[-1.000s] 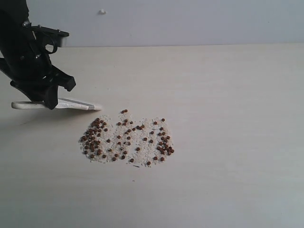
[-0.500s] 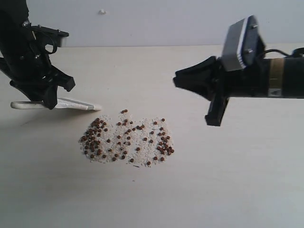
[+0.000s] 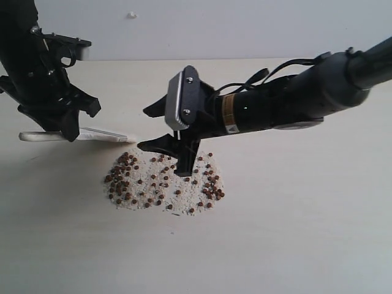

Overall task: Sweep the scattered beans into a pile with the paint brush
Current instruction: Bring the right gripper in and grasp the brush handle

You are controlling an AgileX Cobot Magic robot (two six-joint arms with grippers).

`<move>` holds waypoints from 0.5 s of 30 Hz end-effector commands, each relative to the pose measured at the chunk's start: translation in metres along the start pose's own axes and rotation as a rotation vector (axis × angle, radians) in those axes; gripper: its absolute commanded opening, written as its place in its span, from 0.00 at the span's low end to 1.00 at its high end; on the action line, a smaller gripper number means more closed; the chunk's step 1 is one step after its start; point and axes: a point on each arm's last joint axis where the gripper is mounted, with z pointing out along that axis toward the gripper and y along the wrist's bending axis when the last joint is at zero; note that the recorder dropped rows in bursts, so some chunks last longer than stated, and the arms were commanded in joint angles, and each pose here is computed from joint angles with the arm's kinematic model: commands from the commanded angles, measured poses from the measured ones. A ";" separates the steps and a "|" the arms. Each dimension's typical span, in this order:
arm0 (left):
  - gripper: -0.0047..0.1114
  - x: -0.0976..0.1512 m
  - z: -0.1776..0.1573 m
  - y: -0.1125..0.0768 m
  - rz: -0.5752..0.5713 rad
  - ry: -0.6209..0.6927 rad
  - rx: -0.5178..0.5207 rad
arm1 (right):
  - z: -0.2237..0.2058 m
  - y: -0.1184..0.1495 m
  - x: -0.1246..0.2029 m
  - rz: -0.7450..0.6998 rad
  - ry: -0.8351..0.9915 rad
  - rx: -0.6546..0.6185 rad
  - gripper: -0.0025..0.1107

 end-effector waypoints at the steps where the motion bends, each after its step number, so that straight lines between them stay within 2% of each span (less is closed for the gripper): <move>1: 0.04 -0.001 -0.006 -0.004 0.009 -0.025 0.018 | 0.029 -0.005 -0.002 0.004 -0.028 0.019 0.56; 7: 0.04 -0.001 -0.006 -0.004 0.006 -0.026 0.023 | 0.055 -0.004 0.016 0.047 0.000 0.019 0.56; 15: 0.04 -0.001 -0.006 -0.006 0.000 -0.027 0.037 | 0.064 0.002 0.016 0.048 -0.014 0.038 0.56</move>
